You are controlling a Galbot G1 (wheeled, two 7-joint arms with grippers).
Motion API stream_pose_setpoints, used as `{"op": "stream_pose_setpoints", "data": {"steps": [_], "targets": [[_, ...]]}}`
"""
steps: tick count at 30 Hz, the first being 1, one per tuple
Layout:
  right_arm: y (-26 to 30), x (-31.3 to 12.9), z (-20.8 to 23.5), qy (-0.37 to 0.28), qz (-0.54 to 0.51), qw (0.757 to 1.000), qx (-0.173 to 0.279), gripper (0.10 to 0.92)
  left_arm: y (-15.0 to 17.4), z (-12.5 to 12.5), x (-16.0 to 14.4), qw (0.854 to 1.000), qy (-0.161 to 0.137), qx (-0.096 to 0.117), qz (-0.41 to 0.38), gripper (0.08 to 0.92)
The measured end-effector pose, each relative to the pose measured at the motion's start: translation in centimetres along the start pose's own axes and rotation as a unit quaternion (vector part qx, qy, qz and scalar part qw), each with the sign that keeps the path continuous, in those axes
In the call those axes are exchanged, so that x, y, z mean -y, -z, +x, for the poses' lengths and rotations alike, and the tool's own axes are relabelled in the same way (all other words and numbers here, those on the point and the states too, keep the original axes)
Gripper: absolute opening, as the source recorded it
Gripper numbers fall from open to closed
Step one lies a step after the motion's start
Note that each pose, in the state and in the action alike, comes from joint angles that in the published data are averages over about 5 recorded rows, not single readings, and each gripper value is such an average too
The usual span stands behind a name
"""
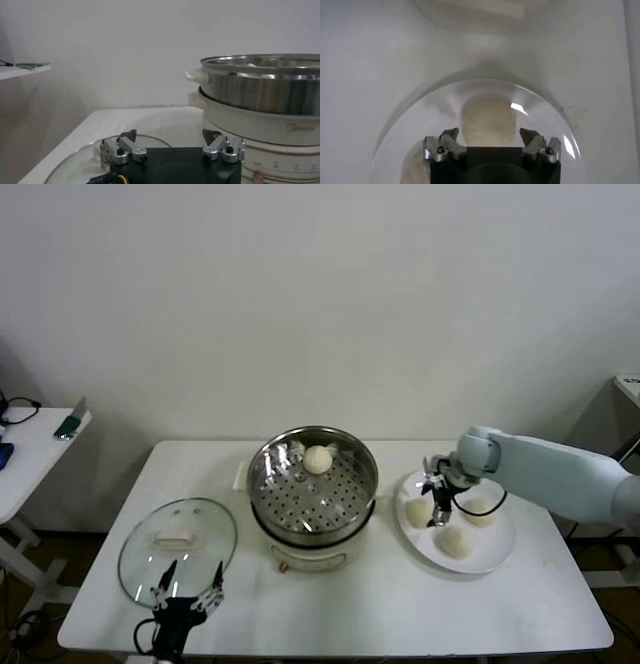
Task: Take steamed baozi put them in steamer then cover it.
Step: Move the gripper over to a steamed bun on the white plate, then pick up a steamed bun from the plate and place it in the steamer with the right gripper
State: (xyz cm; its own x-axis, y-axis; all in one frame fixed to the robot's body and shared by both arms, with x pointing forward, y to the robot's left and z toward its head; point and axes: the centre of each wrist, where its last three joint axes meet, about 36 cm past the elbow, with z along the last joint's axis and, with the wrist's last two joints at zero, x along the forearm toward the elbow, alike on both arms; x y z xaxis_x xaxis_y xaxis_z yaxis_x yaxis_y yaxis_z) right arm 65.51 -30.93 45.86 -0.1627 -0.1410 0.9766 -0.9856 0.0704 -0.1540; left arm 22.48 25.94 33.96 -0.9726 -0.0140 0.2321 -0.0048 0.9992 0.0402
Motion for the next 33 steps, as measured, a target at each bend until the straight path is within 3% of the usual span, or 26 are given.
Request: {"op": "stream_pose_setpoints", "data": {"steps": [10,20,27,33], "targets": [[-0.7,0.8,1.8,0.009,-0.010,1.000,0.015,0.670,0.2,0.2,0.4,1.000,-0.003,0.004,-0.003,0.823],[0.5,5.7,14.5,-0.017,0.009,0.999,0.042,0.670,0.2,0.3,0.6,1.000,-0.007,0.004,-0.004,0.823],[7.0,7.0,24.8,-0.038,0.044,0.995,0.085,0.670,0.1,0.3,0.5,1.000,-0.008,0.004,-0.004,0.823],[16.1,5.5,27.8,-0.027,0.090,0.989,0.115,0.670,0.3,0.5,0.4,1.000,-0.011,0.006,-0.004,0.823]]}}
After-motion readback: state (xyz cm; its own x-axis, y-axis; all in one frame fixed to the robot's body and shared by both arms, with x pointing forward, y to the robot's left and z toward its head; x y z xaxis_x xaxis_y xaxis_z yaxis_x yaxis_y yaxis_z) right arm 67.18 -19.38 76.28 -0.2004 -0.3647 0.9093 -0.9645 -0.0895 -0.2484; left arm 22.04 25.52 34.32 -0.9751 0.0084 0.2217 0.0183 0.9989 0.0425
